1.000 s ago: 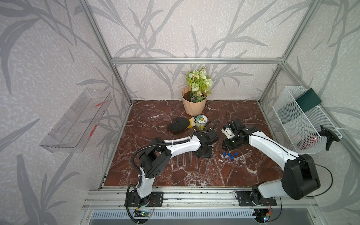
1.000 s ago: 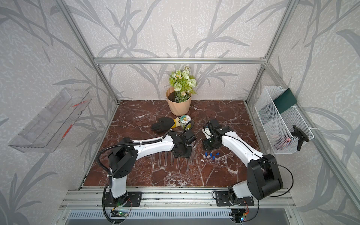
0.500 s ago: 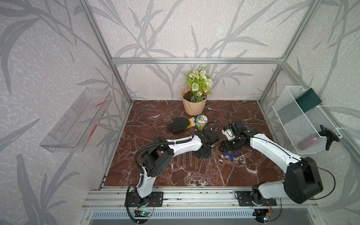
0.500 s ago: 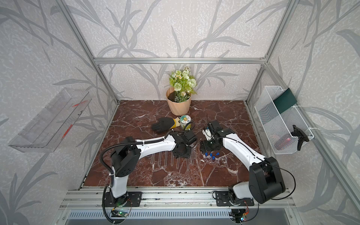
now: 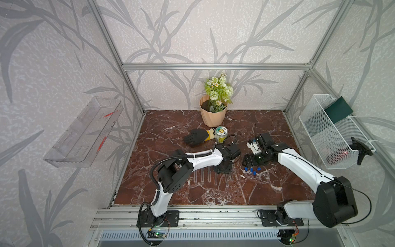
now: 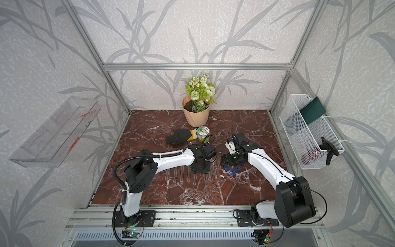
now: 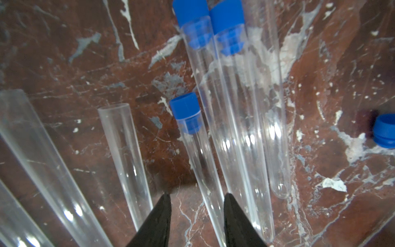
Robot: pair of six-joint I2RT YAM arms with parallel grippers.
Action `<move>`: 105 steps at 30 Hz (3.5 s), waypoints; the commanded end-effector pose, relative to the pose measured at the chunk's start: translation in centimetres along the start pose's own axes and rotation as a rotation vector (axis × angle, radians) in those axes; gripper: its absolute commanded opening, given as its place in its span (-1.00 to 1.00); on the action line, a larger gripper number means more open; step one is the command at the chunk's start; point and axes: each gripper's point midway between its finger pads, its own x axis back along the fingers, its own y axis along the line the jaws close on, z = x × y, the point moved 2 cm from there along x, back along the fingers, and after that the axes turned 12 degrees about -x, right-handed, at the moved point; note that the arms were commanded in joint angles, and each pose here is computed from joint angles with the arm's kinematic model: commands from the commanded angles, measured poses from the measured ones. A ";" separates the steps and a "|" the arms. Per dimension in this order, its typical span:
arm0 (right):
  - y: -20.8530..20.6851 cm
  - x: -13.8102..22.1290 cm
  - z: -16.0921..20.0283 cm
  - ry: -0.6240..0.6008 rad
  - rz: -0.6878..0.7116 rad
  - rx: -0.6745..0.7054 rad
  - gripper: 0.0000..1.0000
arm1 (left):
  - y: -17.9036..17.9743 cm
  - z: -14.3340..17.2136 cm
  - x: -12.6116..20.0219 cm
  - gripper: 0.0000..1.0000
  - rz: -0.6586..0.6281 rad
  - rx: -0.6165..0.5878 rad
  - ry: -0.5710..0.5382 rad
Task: Remove stoppers from test tubes
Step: Pick up the test tube at the center of the board, then open the stopper on the test tube.
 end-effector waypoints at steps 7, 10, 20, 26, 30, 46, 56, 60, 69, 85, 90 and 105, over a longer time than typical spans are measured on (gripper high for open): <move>-0.2 0.5 -0.1 -0.023 -0.018 -0.022 0.64 | 0.7 0.9 -1.1 -0.23 -0.072 -0.018 0.072; -0.2 0.4 -0.2 -0.027 -0.020 -0.028 0.64 | 1.1 1.5 -1.3 -0.30 -0.095 -0.027 0.097; -0.3 0.4 -0.3 -0.034 -0.018 -0.040 0.64 | 1.3 1.9 -1.5 -0.57 -0.102 -0.038 0.113; -0.4 0.5 -0.3 -0.039 -0.018 -0.044 0.64 | 1.6 2.0 -1.2 -0.67 -0.129 -0.052 0.129; -0.4 0.5 -0.3 -0.040 -0.018 -0.046 0.64 | 1.7 2.4 -1.5 -0.69 -0.137 -0.060 0.154; -0.4 0.7 0.0 -0.043 -0.040 -0.064 0.65 | 0.8 1.4 -0.8 -0.76 -0.079 -0.051 0.101; 0.5 1.1 -0.1 -0.060 -0.160 -0.099 0.66 | 0.3 -0.1 2.9 -0.83 0.021 -0.035 -0.092; 1.4 1.4 -0.2 -0.085 -0.223 -0.086 0.65 | 0.6 0.3 4.1 -0.86 0.051 -0.030 -0.137; 4.9 1.7 -0.6 -0.116 -0.486 -0.091 0.63 | -0.6 0.4 8.0 -0.88 0.286 -0.022 -0.354; 9.3 0.1 -0.8 -0.058 -0.637 -0.060 0.27 | -1.9 1.0 10.0 -0.91 0.436 -0.078 -0.420; 10.2 0.0 -0.9 -0.050 -0.649 -0.040 0.15 | -2.1 1.1 10.0 -0.94 0.452 -0.083 -0.419; 11.4 -0.7 -2.4 -0.059 -0.681 -0.063 -0.17 | -2.6 1.2 10.1 -0.96 0.480 -0.095 -0.419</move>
